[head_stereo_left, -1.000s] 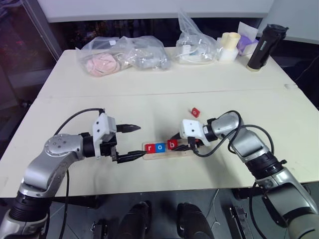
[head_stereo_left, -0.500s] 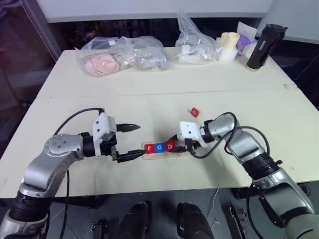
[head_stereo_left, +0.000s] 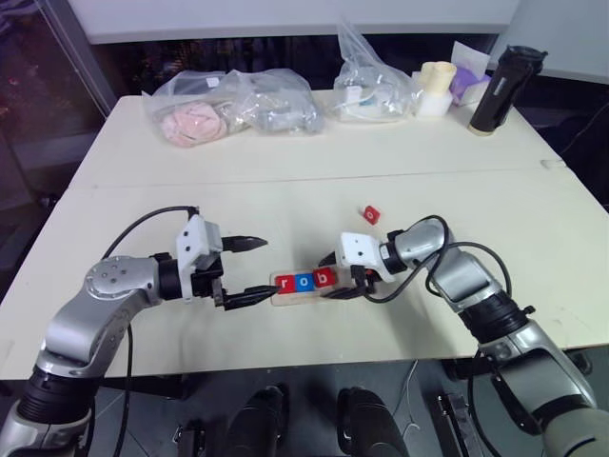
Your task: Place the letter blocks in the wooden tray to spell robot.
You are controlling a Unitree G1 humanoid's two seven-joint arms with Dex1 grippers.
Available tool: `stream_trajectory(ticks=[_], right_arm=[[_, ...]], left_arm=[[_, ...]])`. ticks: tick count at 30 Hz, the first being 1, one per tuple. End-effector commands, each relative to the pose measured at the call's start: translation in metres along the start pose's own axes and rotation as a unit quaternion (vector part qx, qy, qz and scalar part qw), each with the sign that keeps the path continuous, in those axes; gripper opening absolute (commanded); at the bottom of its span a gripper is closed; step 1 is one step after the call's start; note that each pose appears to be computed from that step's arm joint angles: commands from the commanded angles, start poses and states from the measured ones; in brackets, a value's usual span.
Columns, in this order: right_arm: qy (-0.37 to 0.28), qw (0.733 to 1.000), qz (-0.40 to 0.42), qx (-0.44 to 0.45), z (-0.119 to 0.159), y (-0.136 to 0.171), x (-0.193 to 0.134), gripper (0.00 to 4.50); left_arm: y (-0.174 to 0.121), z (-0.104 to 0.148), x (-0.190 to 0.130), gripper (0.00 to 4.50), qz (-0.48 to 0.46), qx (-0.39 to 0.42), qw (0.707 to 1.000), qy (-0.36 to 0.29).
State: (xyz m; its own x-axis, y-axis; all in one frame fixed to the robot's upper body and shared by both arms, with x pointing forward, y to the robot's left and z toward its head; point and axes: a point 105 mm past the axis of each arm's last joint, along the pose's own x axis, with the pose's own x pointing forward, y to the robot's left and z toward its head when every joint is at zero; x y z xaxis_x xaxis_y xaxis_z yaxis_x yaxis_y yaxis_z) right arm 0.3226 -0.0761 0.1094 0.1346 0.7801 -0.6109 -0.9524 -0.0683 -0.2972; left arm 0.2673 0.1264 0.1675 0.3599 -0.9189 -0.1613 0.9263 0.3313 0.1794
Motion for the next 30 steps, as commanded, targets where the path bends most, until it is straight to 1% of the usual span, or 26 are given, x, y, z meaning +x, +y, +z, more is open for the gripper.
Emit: stream_trajectory(ticks=[1,5,7,9,11,12,13,16,18,25,30], right_arm=[[-0.010,1.000,-0.011,-0.022,0.013,-0.008,-0.004,4.47],[-0.029,0.999,-0.026,-0.021,0.025,-0.013,-0.011,4.47],[-0.038,0.998,-0.048,-0.023,0.030,-0.019,-0.017,4.47],[-0.045,0.995,-0.087,-0.024,0.033,-0.030,-0.024,4.47],[-0.060,0.986,-0.155,-0.014,0.035,-0.049,-0.033,4.47],[-0.058,0.980,-0.192,-0.005,0.032,-0.059,-0.037,4.47],[-0.051,0.976,-0.213,0.003,0.026,-0.064,-0.038,4.47],[-0.024,0.977,-0.212,-0.019,0.012,-0.059,-0.034,4.47],[-0.024,0.977,-0.211,-0.021,0.009,-0.055,-0.030,4.47],[-0.041,0.979,-0.201,-0.010,0.012,-0.044,-0.020,4.47],[-0.038,0.982,-0.182,-0.015,0.012,-0.035,-0.013,4.47]], left_arm=[[0.000,0.012,-0.003,4.50,0.002,0.019,1.000,-0.016],[0.000,0.013,-0.002,4.50,0.002,0.019,1.000,-0.018],[0.001,0.013,-0.002,4.50,0.002,0.019,1.000,-0.018],[0.001,0.014,-0.002,4.50,0.003,0.018,1.000,-0.019],[0.003,0.014,-0.003,4.50,0.005,0.016,1.000,-0.021],[0.003,0.014,-0.003,4.50,0.005,0.016,1.000,-0.021],[0.003,0.014,-0.003,4.50,0.005,0.015,1.000,-0.021],[0.004,0.014,-0.003,4.50,0.004,0.014,1.000,-0.021],[0.004,0.013,-0.003,4.50,0.004,0.013,1.000,-0.020],[0.005,0.009,-0.008,4.50,-0.001,0.013,1.000,-0.005],[0.006,0.009,-0.007,4.50,-0.001,0.015,1.000,-0.007]])
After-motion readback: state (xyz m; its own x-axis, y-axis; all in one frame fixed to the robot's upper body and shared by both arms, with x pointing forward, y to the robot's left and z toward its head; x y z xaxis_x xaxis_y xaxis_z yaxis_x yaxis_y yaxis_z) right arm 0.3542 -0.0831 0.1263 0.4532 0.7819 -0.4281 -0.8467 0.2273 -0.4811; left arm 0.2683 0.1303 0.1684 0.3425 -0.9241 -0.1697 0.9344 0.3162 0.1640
